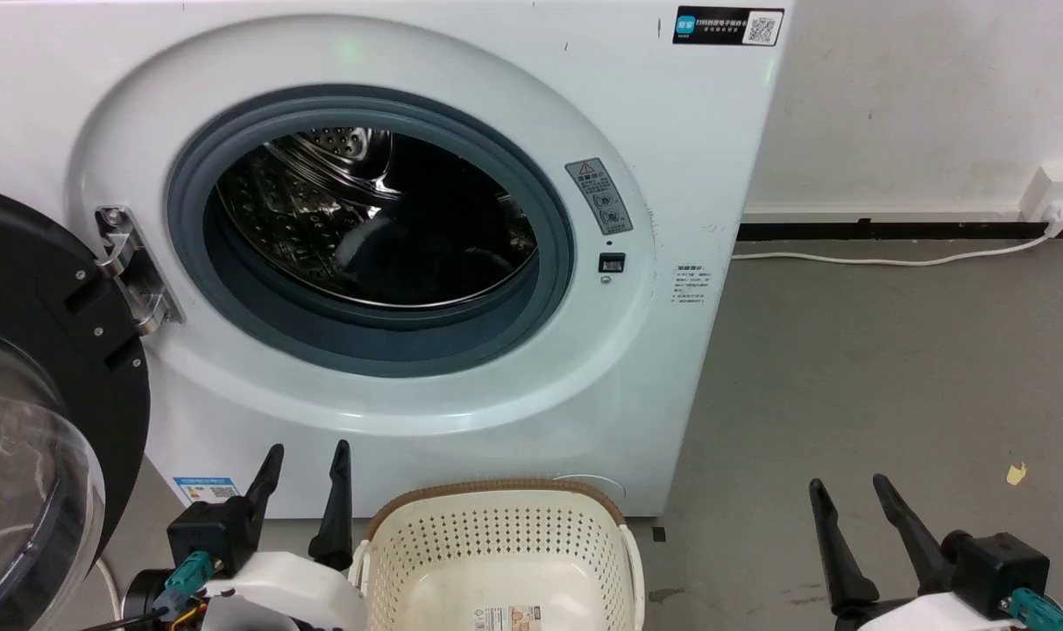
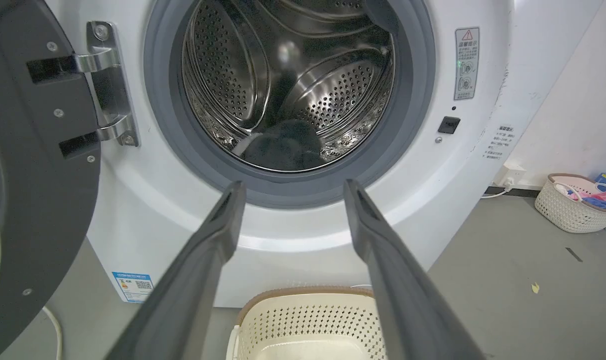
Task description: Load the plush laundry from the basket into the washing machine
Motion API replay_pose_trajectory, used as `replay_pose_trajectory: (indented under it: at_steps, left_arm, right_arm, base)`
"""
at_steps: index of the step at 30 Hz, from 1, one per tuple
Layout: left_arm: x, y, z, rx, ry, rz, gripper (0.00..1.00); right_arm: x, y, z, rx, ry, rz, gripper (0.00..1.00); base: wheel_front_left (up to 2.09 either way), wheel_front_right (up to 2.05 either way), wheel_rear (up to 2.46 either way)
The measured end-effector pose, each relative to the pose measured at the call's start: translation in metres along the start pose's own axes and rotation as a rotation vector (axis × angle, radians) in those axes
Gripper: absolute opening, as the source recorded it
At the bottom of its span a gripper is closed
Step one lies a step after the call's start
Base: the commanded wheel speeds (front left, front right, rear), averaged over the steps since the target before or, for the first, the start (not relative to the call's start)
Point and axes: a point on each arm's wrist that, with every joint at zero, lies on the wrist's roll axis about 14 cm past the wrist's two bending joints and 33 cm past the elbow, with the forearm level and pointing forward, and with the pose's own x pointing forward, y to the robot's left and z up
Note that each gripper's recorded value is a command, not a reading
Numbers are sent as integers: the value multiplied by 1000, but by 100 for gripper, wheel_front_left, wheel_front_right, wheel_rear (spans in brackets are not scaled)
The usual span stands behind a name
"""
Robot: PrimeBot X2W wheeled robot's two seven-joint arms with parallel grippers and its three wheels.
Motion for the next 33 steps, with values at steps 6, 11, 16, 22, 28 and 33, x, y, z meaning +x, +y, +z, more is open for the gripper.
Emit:
replay_pose_trajectory:
  at_steps: [6,11,16,22,28,33]
  left_arm:
    - [0,1,0,1,-3,2,100]
    - [0,1,1,1,-8,6,100]
    - [0,1,1,0,-8,6,0]
    - [1,0,1,1,-5,5,0]
    - [4,-4,3,8,-11,-6,0]
    - [6,-7,6,13,-18,-13,0]
  right_arm:
    - [0,0,0,0,1,0,100]
    - [1,0,0,0,0,1,100]
    - [1,0,0,-1,0,1,0]
    - [0,-1,0,-2,1,-2,0]
    - [0,-2,-1,-12,7,-7,0]
    - [-1,-4,-2,-18,15,-10,0]
  base:
    - [0,0,0]
    - [0,0,0]
    - [0,0,0]
    - [0,0,0]
    - [0,0,0]
    - [0,0,0]
